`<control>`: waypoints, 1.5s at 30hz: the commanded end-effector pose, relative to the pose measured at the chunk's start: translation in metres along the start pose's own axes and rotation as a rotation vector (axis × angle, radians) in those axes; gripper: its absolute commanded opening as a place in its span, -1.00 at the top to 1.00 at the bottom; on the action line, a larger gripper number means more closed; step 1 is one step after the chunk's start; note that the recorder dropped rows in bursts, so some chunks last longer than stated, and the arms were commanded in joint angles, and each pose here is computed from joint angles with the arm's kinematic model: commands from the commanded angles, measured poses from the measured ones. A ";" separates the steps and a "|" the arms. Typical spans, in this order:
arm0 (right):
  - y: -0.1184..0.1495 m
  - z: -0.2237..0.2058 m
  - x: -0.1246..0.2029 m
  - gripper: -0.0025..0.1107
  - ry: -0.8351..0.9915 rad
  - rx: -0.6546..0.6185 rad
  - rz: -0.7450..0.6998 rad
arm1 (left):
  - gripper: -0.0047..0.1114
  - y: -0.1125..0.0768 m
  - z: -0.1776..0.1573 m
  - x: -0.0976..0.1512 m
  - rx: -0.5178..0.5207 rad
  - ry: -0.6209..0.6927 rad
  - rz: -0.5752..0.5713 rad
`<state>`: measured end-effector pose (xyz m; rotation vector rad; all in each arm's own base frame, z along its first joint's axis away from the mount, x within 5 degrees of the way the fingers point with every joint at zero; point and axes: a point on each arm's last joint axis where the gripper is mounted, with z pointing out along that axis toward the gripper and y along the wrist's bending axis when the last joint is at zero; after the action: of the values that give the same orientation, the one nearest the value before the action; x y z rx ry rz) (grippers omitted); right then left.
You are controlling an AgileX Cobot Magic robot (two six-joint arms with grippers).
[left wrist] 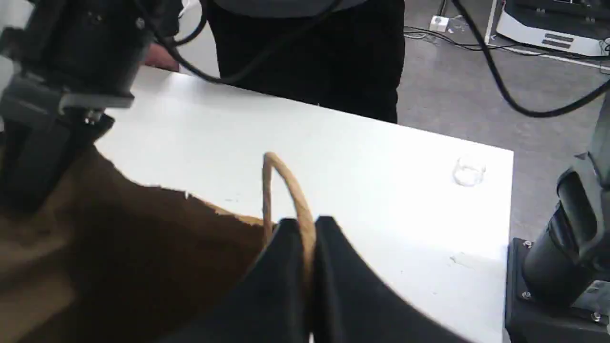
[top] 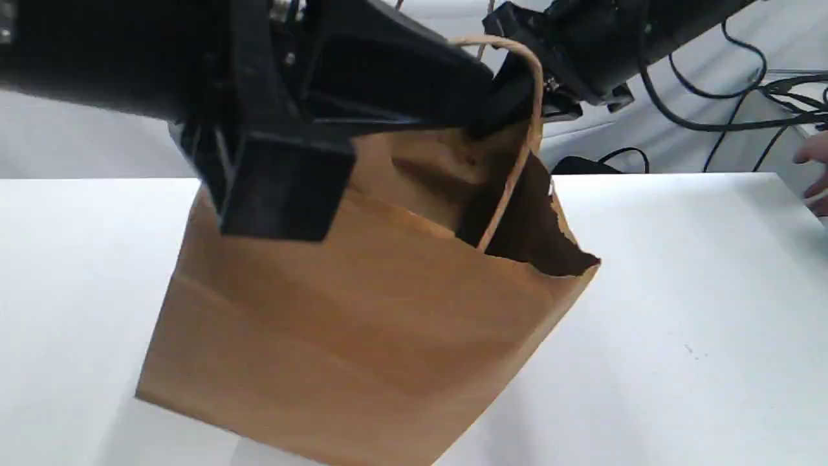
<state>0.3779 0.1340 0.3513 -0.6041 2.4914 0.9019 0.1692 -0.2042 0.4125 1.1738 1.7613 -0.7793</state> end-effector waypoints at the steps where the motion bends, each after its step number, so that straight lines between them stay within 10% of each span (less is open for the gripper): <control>1: 0.000 -0.008 0.000 0.96 -0.003 0.052 0.002 | 0.92 0.011 0.003 0.010 -0.043 -0.012 -0.072; 39: -0.012 0.021 0.004 0.96 0.087 0.098 0.040 | 0.91 0.051 0.034 0.061 -0.128 0.005 -0.326; 45: -0.012 0.021 0.004 0.96 0.086 0.098 0.042 | 0.59 0.051 0.034 0.060 -0.132 0.003 -0.333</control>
<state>0.3862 0.1376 0.3259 -0.5748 2.6250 0.7709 0.2148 -0.1911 0.3427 0.8350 1.9977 -0.8318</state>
